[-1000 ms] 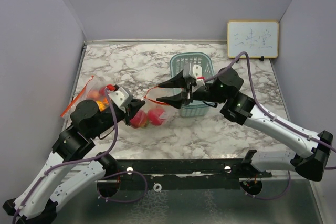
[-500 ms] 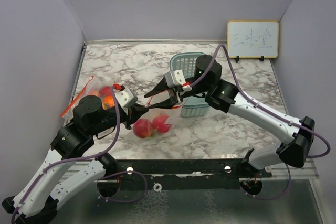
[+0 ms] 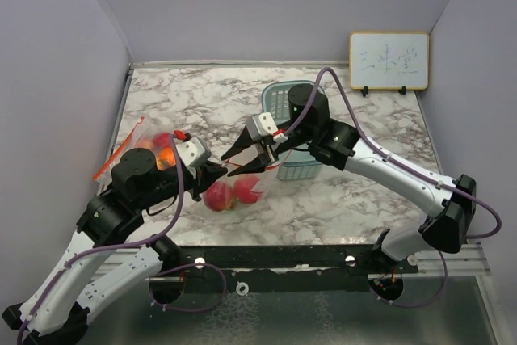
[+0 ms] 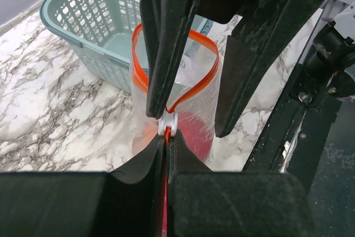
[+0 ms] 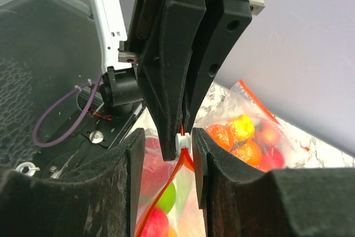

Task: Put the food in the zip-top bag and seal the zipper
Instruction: Zip the zipper food storage bag at the center of the board.

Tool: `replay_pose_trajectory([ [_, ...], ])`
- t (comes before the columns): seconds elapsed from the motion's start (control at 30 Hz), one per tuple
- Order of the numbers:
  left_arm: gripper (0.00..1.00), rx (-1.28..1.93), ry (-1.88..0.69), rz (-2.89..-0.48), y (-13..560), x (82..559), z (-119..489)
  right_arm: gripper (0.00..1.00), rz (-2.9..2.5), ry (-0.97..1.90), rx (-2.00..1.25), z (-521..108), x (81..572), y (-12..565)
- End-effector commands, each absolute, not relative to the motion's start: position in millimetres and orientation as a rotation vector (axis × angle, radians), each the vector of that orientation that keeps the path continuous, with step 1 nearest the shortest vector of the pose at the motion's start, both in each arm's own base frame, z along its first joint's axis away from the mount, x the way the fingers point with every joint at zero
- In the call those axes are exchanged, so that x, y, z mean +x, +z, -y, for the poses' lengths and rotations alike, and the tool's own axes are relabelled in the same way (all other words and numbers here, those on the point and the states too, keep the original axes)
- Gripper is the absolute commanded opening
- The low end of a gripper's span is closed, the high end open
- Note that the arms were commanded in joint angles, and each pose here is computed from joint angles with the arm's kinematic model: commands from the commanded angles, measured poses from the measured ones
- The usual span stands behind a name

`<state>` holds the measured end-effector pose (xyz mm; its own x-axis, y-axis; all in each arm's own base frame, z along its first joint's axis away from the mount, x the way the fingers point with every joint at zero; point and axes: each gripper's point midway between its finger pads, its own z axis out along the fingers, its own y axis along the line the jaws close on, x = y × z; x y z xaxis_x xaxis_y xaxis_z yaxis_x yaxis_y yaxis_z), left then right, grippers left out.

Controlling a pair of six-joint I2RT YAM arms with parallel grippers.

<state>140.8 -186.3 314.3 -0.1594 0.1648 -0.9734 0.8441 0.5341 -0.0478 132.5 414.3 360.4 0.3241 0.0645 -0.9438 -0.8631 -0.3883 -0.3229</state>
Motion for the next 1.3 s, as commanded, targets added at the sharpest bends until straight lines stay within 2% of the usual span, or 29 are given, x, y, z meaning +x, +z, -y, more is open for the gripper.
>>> replay_pose_trajectory([
  [0.0,0.00,0.862,-0.773,-1.570,337,139,188,0.40,-0.755,1.230,-1.639,-420,137,359],
  [0.17,0.00,0.865,-0.776,-1.569,335,139,189,0.38,-0.760,1.237,-1.639,-424,139,358],
  [0.27,0.00,0.864,-0.775,-1.571,334,139,189,0.28,-0.768,1.227,-1.634,-424,141,357],
  [0.5,0.00,0.863,-0.773,-1.563,335,140,189,0.16,-0.776,1.233,-1.642,-423,140,355],
  [0.6,0.00,0.856,-0.768,-1.558,337,139,188,0.04,-0.818,1.208,-1.636,-424,146,351],
  [0.63,0.00,0.852,-0.763,-1.557,338,140,186,0.02,-0.838,1.195,-1.632,-424,148,349],
  [0.93,0.00,0.750,-0.694,-1.474,373,131,158,0.02,-1.027,1.018,-1.548,-415,187,332],
  [1.27,0.00,0.654,-0.619,-1.425,395,122,129,0.02,-1.123,0.986,-1.503,-396,214,316],
])
